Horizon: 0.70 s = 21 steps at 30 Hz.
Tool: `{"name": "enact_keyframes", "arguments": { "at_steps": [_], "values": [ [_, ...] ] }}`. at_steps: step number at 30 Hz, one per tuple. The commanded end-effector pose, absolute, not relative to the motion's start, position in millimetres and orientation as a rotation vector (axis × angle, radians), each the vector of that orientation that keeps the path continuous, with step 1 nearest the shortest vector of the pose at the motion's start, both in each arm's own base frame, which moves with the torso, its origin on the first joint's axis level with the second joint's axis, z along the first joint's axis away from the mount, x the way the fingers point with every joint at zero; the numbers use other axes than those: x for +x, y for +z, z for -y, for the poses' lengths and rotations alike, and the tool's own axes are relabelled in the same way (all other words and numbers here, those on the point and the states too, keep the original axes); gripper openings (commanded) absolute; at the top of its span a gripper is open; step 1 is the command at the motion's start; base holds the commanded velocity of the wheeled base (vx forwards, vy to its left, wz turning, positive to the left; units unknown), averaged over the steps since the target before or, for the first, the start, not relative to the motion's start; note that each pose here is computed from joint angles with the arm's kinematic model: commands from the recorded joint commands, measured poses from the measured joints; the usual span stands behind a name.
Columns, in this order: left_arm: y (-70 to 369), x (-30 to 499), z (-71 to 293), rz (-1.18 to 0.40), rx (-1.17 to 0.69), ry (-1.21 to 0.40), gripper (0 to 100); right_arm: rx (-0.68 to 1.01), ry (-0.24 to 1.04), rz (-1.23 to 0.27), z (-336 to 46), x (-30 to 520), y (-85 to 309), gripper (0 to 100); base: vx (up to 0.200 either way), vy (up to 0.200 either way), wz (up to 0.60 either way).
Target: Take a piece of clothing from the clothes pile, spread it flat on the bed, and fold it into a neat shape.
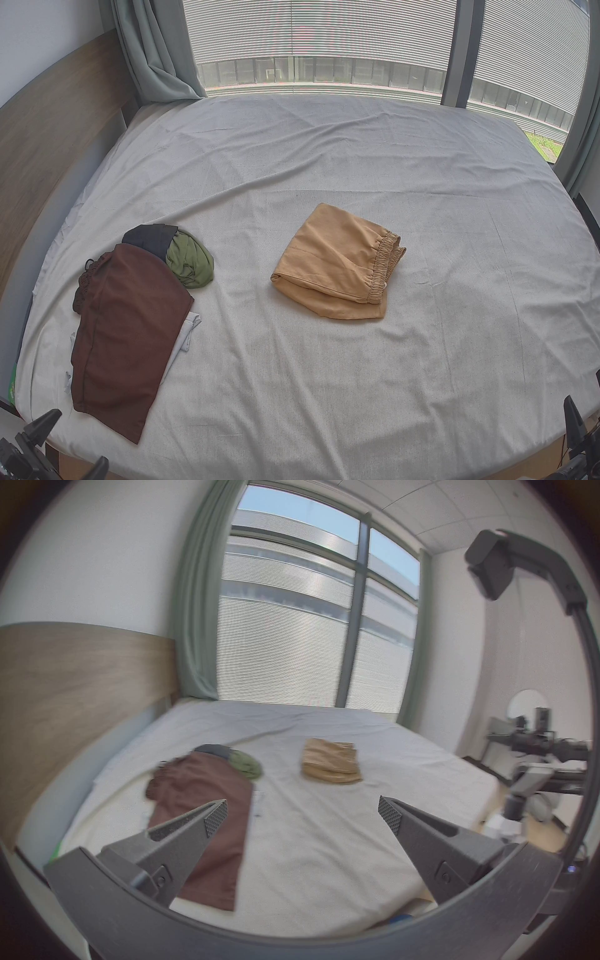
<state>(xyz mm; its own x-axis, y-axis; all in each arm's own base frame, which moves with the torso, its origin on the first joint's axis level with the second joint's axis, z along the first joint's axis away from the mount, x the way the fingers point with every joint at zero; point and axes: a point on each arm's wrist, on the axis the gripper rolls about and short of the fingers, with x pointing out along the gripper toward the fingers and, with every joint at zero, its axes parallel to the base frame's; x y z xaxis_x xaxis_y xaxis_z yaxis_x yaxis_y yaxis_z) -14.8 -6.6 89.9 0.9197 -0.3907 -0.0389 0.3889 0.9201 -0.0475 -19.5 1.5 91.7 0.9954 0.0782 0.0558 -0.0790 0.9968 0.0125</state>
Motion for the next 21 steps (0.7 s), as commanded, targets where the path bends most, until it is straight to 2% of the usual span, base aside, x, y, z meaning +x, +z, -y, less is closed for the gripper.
{"name": "enact_keyframes", "arguments": {
  "at_steps": [1, 2, 4, 5, 10, 21],
  "values": [
    [83.5, -23.3, 3.0, 0.078, 0.005, -0.123, 100, -0.032, 0.131, 0.066, -2.9, -23.1, 82.7, 100, 0.000, 0.000, 0.00],
    [83.5, -23.3, 2.7, 0.078, 0.003, -0.112, 100, -0.032, 0.142, 0.066, -3.1, -23.0, 82.4, 100, 0.000, 0.000, 0.00],
    [75.3, -22.8, -0.5, -0.002, 0.021, 0.032, 100, -0.018, 0.110, 0.053, -2.3, -22.8, 81.2, 100, 0.000, 0.000, 0.00],
    [73.1, -22.9, -1.0, -0.023, 0.017, 0.053, 100, -0.019, 0.099, 0.051, -2.1, -22.8, 81.0, 100, 0.000, 0.000, 0.00],
    [75.8, -22.8, -0.2, 0.003, 0.028, 0.008, 100, -0.021, 0.020, -0.014, -0.2, -22.9, 75.3, 100, 0.000, 0.000, 0.00],
    [75.6, -22.8, -0.3, 0.001, 0.011, 0.014, 100, -0.014, 0.032, -0.003, -0.4, -22.8, 75.6, 100, 0.000, 0.000, 0.00]
  ]
}}
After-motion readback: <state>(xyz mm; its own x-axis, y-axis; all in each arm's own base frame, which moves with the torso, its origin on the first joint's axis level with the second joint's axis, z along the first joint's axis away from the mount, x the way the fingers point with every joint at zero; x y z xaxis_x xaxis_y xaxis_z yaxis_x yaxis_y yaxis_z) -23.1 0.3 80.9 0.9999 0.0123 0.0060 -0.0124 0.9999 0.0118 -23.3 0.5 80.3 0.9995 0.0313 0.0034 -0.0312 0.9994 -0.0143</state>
